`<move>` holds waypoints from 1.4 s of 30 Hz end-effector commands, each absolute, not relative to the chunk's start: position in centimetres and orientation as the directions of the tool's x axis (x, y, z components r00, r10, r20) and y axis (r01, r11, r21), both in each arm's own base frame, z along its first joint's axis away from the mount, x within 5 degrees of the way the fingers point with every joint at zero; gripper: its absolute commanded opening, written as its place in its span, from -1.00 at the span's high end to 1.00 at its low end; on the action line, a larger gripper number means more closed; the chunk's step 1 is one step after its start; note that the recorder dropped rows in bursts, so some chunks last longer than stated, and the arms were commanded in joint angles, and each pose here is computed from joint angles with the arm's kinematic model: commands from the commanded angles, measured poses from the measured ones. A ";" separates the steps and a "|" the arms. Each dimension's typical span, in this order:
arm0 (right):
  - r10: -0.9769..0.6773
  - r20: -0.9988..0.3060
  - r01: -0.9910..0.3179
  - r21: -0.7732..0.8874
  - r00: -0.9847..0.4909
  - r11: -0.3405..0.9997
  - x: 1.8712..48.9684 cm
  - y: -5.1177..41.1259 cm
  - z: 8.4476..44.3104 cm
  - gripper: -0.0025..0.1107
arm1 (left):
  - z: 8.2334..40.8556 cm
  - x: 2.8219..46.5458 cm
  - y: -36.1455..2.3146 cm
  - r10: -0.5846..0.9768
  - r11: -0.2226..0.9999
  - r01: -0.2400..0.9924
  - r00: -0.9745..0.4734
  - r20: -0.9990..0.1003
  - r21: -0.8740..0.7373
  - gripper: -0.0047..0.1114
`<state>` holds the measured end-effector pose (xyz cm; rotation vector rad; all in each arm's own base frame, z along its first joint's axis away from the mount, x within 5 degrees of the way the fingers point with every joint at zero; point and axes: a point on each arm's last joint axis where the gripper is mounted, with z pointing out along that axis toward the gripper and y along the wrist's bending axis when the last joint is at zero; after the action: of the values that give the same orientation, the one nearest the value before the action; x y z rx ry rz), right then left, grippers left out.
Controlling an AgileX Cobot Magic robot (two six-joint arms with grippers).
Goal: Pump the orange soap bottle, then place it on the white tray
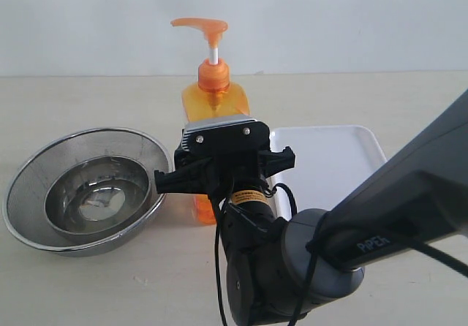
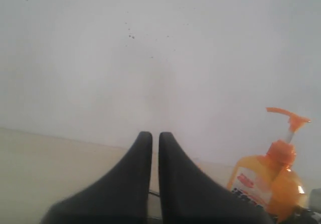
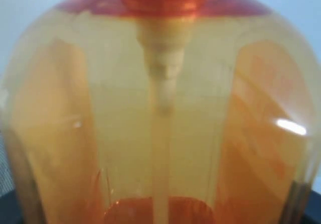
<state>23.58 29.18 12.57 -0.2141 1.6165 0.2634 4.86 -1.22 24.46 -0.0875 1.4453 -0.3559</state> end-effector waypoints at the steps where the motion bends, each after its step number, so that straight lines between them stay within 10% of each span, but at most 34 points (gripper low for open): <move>1: 0.041 -0.996 -0.298 0.062 -0.076 0.953 23.6 29.3 12.8 0.96 | 24.0 5.0 -0.7 -0.237 0.968 0.105 0.109 -0.965 -0.226 0.84; 23: 0.039 -0.996 -0.301 0.061 -0.078 0.952 23.6 29.3 12.7 0.96 | 19.8 5.6 -0.8 0.026 0.997 0.078 -0.080 -0.996 0.020 0.84; 34: 0.039 -0.996 -0.301 0.061 -0.078 0.952 23.6 29.3 12.7 0.96 | 18.6 5.4 0.1 -0.254 0.967 -0.066 -0.202 -0.946 -0.246 0.84; 42: 0.039 -0.996 -0.301 0.061 -0.078 0.952 23.6 29.3 12.7 0.96 | 18.7 5.5 -0.3 -0.088 0.996 0.012 -0.204 -0.975 -0.093 0.84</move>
<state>23.58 29.20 12.58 -0.2159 1.6157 0.2643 5.46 -0.28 18.69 -0.0944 1.7811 -0.1138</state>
